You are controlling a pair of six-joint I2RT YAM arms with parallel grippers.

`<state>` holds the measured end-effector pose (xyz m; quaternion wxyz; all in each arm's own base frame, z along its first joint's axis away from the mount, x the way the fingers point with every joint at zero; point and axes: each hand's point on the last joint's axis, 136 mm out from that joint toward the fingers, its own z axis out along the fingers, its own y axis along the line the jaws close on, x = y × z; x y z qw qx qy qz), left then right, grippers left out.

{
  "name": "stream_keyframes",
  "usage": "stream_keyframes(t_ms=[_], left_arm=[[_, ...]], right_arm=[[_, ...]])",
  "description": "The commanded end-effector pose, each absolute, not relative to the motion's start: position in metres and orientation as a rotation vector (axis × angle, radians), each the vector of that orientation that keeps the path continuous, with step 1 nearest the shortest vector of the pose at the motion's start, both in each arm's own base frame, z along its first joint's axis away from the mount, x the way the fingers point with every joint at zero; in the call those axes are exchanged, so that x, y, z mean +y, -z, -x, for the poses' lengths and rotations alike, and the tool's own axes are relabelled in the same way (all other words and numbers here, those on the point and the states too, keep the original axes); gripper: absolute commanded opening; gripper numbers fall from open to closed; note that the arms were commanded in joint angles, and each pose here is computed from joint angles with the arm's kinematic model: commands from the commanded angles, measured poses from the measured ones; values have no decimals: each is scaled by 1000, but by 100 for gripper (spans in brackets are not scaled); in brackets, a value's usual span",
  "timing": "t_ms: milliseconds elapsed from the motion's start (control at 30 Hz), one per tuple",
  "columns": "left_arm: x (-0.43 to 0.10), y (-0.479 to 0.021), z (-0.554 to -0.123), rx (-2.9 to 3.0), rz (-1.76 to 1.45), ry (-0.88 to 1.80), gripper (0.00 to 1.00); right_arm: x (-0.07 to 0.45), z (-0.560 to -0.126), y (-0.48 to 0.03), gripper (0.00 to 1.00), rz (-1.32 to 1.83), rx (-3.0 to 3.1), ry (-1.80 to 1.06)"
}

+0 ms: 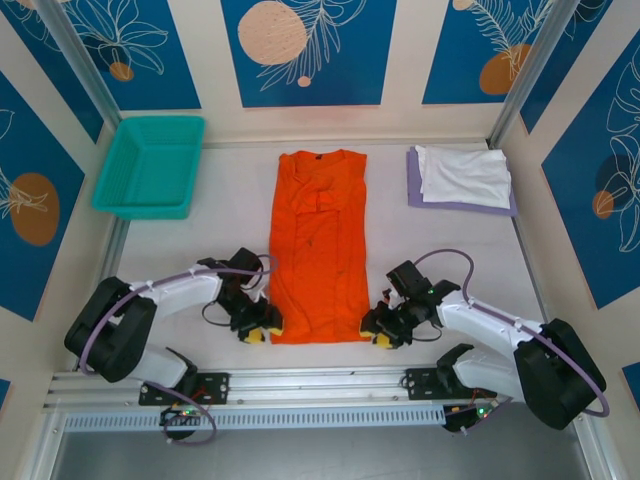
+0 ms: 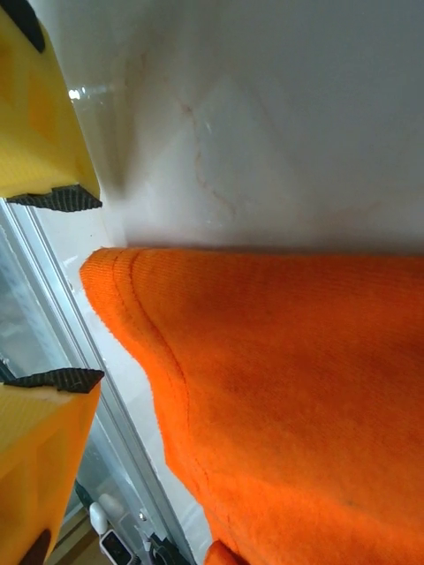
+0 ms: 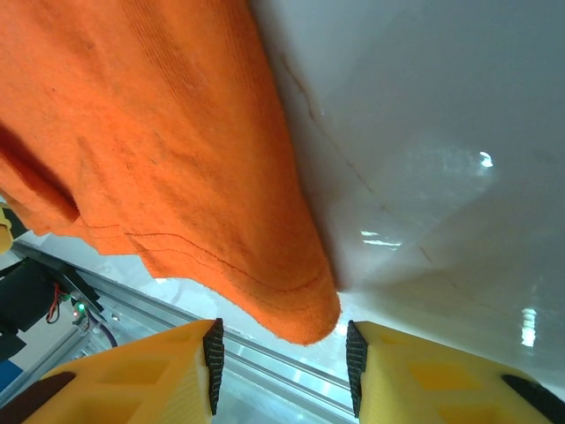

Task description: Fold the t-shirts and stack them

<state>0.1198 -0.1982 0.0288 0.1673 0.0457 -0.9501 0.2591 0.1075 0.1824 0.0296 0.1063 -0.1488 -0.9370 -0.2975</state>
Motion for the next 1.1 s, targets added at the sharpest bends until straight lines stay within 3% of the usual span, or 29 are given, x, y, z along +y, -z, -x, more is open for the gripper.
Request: stream_keyframes(t_ms=[0, 367, 567, 667, 800, 1067], left_arm=[[-199, -23, -118, -2704, -117, -729, 45], [-212, -21, -117, -2705, -54, -772, 40], [-208, -15, -119, -2724, -34, -711, 19], [-205, -13, -120, -2739, -17, -654, 0], [-194, -10, -112, -2746, 18, -532, 0], [-185, -27, -72, -2699, 121, -417, 0]], right_arm=[[183, -101, -25, 44, 424, -2738, 862], [183, -106, -22, 33, 407, -2764, 830], [179, -105, -20, 20, 421, -2771, 787], [173, -102, -18, 10, 438, -2779, 739], [163, -92, -12, 0, 478, -2764, 653], [158, -67, -21, 0, 505, -2694, 601]])
